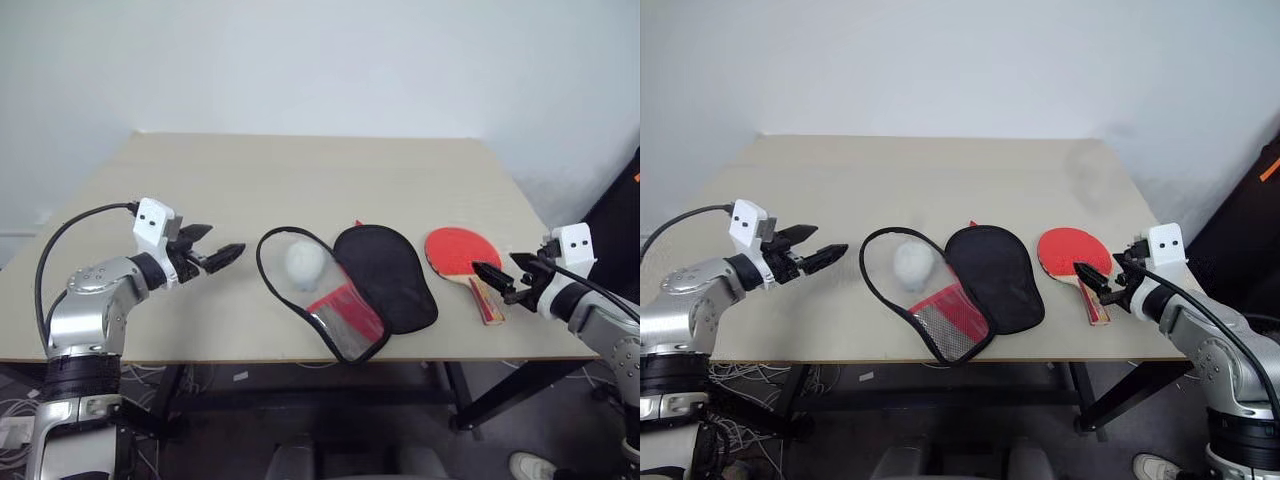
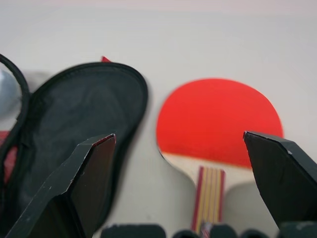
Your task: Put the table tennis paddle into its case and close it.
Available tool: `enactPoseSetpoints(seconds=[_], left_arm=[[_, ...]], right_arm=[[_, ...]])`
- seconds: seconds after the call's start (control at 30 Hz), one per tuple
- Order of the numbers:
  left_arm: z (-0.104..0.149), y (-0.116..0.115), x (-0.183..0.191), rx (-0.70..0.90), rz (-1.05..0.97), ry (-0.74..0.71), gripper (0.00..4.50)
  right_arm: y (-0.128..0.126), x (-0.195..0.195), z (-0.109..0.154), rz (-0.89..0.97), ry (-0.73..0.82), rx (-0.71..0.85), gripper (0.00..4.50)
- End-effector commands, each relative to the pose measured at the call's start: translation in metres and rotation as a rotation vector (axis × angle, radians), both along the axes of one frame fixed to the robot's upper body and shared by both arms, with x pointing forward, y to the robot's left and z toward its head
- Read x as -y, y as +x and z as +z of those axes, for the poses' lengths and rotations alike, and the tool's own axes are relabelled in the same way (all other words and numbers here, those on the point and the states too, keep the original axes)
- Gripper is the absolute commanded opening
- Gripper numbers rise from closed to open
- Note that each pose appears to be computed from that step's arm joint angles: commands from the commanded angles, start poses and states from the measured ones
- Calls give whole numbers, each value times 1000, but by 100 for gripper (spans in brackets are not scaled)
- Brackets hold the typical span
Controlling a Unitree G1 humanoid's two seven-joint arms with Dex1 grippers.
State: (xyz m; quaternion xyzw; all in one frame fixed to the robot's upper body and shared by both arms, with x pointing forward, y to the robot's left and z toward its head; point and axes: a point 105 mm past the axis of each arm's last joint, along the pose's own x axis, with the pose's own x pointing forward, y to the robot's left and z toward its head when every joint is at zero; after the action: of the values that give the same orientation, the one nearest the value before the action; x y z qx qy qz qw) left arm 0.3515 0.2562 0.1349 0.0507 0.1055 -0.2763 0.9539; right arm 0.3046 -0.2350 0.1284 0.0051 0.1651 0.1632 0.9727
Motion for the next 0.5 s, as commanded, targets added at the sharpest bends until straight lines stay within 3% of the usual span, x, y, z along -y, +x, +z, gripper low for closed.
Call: enactPoseSetpoints(seconds=[0.03, 0.5], left_arm=[[15, 5, 7, 55, -33, 14, 450], [23, -4, -9, 70, -4, 38, 450]], right_arm=[[-2, 2, 14, -22, -11, 42, 447], [21, -4, -4, -59, -65, -57, 447]])
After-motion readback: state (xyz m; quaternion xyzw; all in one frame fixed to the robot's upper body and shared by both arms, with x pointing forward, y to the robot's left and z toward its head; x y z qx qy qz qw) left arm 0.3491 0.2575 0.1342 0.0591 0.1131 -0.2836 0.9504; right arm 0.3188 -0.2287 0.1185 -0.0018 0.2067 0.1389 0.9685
